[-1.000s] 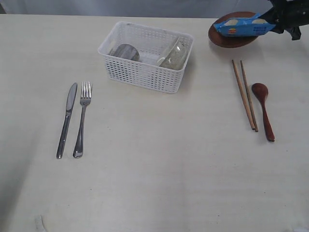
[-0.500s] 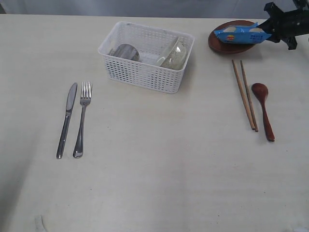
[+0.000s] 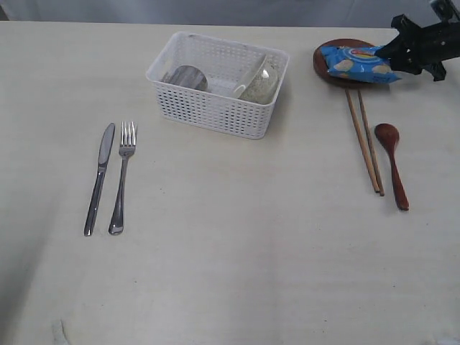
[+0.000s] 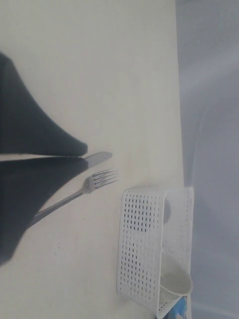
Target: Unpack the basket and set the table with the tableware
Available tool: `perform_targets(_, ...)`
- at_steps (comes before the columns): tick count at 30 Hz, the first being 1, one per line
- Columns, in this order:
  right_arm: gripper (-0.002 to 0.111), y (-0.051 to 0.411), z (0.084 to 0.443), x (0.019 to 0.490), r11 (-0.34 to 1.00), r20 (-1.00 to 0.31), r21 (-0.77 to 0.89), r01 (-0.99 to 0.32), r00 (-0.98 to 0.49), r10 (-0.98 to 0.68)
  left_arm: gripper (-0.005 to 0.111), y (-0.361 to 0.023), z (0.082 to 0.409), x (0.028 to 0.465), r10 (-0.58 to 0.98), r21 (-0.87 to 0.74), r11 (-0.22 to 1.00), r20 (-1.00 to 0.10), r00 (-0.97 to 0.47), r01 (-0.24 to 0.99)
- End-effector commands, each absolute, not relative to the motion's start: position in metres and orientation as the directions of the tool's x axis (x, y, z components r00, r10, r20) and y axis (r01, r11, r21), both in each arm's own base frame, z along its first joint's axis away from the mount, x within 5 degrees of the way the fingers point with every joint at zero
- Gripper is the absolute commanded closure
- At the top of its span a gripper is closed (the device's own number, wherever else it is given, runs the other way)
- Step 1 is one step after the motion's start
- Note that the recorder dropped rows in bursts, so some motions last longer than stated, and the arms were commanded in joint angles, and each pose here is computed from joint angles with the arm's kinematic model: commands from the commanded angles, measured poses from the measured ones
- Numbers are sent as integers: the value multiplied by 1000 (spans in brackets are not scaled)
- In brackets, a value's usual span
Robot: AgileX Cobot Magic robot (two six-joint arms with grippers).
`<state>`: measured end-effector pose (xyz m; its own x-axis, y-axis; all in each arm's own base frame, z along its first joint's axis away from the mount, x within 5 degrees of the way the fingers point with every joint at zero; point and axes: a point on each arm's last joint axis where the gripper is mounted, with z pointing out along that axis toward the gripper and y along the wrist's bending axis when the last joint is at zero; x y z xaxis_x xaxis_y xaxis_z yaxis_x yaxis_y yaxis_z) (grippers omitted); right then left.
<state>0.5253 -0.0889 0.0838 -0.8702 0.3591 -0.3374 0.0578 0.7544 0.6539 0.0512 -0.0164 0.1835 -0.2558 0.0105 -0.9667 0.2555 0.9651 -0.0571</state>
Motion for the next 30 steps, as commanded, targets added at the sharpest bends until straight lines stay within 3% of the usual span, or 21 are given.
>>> perform_targets(1,68,-91,86,527,763,-359,645,43,-864,353,107,-17,183,51,12,-56,964,-967,-254,261)
perform_targets(4,68,-98,97,529,765,-382,644,22,-857,347,107,-17,183,51,12,-56,964,-967,-254,261)
perform_targets(11,68,-114,158,536,754,-496,651,-86,-800,337,107,-17,183,51,12,-56,964,-967,-254,261)
perform_targets(15,68,-110,178,529,727,-488,670,-148,-826,282,107,-17,183,51,12,-56,964,-967,-254,261)
perform_targets(19,83,-110,182,522,752,-445,648,-126,-863,239,107,-17,183,51,12,-56,964,-967,-254,261)
perform_targets(23,107,-118,191,515,835,-392,550,-19,-889,238,107,-17,183,51,12,-56,964,-967,-254,261)
perform_targets(30,109,-102,209,504,868,-358,497,10,-908,216,107,-17,183,51,12,-56,964,-967,-254,261)
